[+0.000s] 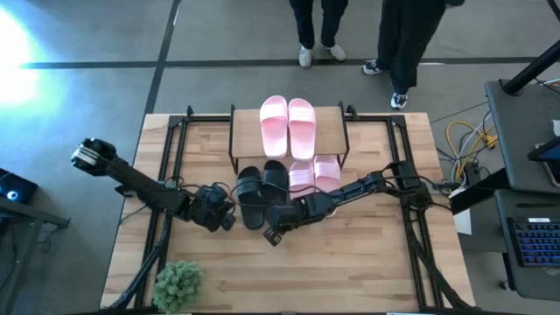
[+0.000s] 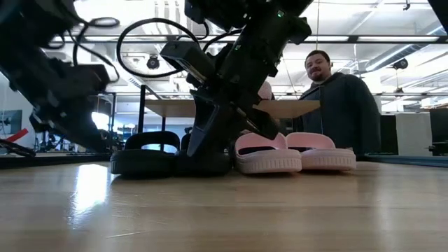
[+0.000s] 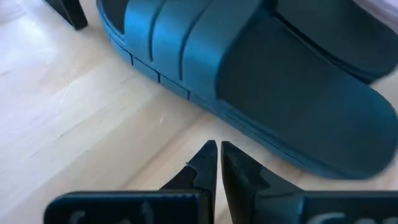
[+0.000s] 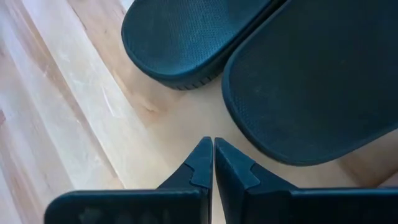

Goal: Pick and place slides into the shelf
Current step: Adjust the black sandals under the shelf

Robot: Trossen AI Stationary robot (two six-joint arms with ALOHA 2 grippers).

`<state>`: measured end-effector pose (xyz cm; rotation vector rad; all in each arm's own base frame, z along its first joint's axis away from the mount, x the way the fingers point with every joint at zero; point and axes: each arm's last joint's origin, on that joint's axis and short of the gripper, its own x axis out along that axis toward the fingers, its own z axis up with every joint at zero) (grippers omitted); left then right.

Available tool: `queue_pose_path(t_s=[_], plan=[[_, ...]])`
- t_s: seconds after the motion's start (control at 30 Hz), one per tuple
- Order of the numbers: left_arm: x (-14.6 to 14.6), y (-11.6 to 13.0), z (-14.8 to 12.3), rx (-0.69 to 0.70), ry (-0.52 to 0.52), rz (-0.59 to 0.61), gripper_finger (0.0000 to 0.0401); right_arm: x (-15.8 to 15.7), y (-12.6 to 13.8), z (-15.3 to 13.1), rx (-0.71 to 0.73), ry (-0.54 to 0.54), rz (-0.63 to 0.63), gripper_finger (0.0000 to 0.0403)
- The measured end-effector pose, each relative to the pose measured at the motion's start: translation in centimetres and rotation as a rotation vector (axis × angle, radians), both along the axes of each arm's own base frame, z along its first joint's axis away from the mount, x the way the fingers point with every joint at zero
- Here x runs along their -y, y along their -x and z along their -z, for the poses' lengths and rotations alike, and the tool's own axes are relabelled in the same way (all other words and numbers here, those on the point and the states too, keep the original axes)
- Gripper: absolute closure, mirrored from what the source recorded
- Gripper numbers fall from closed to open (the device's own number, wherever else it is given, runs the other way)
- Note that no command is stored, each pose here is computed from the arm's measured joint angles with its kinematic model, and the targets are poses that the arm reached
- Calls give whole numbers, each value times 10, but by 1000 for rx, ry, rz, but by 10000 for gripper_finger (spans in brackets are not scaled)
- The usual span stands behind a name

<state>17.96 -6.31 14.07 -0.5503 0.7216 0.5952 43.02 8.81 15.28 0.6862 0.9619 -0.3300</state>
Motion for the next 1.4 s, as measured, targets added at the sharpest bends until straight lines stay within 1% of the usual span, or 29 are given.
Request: queue_pose_path(t_s=[0.07, 0.17, 0.3, 0.4, 0.57, 0.73, 0.8, 1.0, 1.1, 1.13, 1.2, 1.3, 1.4], plan=[[-3, -4, 5, 18, 2, -8, 393, 0, 0, 0, 0, 1, 0, 394], [-6, -11, 9, 38, -8, 11, 393, 2, 0, 0, -4, 11, -10, 394], [-13, -21, 14, 36, -36, 28, 393, 4, 1, 1, -16, 21, -12, 394], [-21, -27, 17, 33, -35, -5, 393, 6, 2, 2, -33, 26, -10, 394], [-34, -29, 22, -8, -81, -31, 393, 11, 2, 2, -46, 34, -8, 394], [-33, -23, 11, -11, -47, 19, 393, 12, 2, 2, -48, 25, -12, 394], [-30, -20, -2, 24, -34, 33, 393, 12, 2, 2, -49, 11, -21, 394], [-11, -15, -43, 211, 40, 128, 393, 11, 2, 2, -46, 5, -28, 394], [2, -9, -46, 198, 43, 181, 393, 10, 1, 1, -45, -13, -39, 394], [4, -7, -43, 175, 29, 183, 393, 10, 0, -1, -42, -26, -47, 394], [5, -1, -39, 127, 3, 138, 393, 7, -2, -5, -20, -57, -74, 394], [1, 5, -40, 115, -21, 81, 393, -3, -9, -14, 51, -79, -119, 394], [-4, 8, -40, 101, -89, 36, 393, -7, -16, -21, 109, -89, -131, 394]])
